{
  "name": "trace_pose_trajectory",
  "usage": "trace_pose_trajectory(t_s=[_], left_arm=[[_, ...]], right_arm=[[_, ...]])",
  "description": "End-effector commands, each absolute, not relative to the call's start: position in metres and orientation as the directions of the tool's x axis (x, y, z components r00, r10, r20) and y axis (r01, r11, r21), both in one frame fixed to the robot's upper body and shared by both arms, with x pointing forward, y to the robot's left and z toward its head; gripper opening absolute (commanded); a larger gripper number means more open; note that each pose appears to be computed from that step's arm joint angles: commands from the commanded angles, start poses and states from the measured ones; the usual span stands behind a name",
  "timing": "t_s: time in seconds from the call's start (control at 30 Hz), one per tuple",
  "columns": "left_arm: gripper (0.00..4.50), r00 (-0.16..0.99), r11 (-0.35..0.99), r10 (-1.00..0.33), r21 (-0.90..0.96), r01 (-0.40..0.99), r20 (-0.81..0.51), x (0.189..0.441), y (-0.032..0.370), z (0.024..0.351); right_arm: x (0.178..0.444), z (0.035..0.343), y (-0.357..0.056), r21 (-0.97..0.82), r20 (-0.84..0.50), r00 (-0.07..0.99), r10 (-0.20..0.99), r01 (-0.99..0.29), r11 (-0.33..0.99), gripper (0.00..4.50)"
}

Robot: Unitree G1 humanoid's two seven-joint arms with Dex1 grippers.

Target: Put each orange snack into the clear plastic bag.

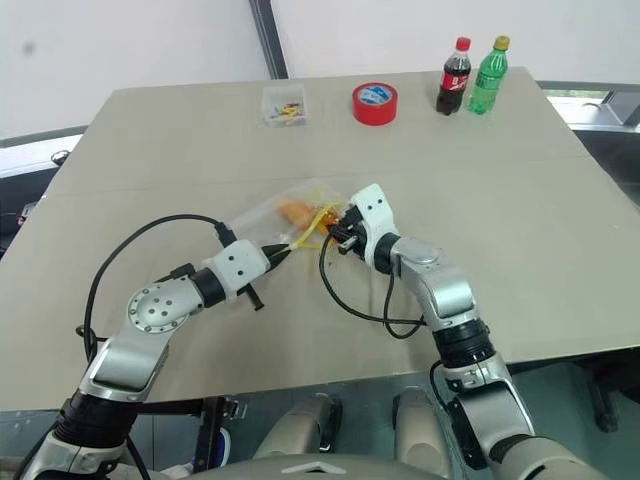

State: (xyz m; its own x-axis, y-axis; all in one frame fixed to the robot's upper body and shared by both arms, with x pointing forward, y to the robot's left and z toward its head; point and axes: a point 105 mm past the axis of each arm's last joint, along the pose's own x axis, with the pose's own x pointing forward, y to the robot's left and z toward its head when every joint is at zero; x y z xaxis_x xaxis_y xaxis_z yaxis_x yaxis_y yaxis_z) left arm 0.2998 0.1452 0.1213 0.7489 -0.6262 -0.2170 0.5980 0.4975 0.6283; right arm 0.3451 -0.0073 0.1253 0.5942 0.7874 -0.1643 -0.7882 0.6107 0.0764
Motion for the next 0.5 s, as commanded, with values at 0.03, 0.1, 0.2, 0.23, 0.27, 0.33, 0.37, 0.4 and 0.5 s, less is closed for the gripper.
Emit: trace_pose_trajectory(t_s=[0.03, 0.1, 0.2, 0.23, 0.27, 0.33, 0.37, 0.4, 0.5], left_arm=[[0.00, 0.737, 0.485, -0.656, 0.658, 0.576, -0.163, 0.295, 0.141, 0.135], [0.00, 0.738, 0.486, -0.656, 0.658, 0.575, -0.160, 0.295, 0.142, 0.135], [0.00, 0.733, 0.483, -0.662, 0.658, 0.577, -0.157, 0.294, 0.141, 0.136], [0.00, 0.728, 0.477, -0.667, 0.659, 0.582, -0.160, 0.292, 0.140, 0.136], [0.00, 0.722, 0.469, -0.672, 0.661, 0.586, -0.164, 0.291, 0.140, 0.135], [0.00, 0.719, 0.462, -0.674, 0.664, 0.588, -0.167, 0.289, 0.140, 0.135], [0.00, 0.717, 0.460, -0.676, 0.664, 0.589, -0.168, 0.289, 0.140, 0.135], [0.00, 0.713, 0.451, -0.679, 0.668, 0.592, -0.174, 0.288, 0.139, 0.134], [0.00, 0.711, 0.440, -0.679, 0.674, 0.593, -0.182, 0.286, 0.140, 0.133]], right_arm=[[0.334, 0.137, 0.015, 0.054, -0.127, 0.521, 0.844, -0.846, 0.530, 0.80], [0.329, 0.135, 0.025, 0.055, -0.131, 0.484, 0.865, -0.868, 0.493, 0.80], [0.327, 0.136, 0.037, 0.058, -0.124, 0.455, 0.882, -0.884, 0.465, 0.80], [0.328, 0.136, 0.039, 0.060, -0.123, 0.456, 0.882, -0.883, 0.465, 0.80], [0.328, 0.136, 0.042, 0.062, -0.122, 0.453, 0.883, -0.885, 0.462, 0.80], [0.329, 0.133, 0.047, 0.051, -0.128, 0.443, 0.887, -0.891, 0.452, 0.80], [0.330, 0.131, 0.049, 0.045, -0.133, 0.443, 0.886, -0.891, 0.452, 0.80], [0.334, 0.128, 0.050, 0.030, -0.140, 0.454, 0.880, -0.886, 0.462, 0.80], [0.342, 0.123, 0.052, -0.019, -0.158, 0.486, 0.859, -0.872, 0.490, 0.80]])
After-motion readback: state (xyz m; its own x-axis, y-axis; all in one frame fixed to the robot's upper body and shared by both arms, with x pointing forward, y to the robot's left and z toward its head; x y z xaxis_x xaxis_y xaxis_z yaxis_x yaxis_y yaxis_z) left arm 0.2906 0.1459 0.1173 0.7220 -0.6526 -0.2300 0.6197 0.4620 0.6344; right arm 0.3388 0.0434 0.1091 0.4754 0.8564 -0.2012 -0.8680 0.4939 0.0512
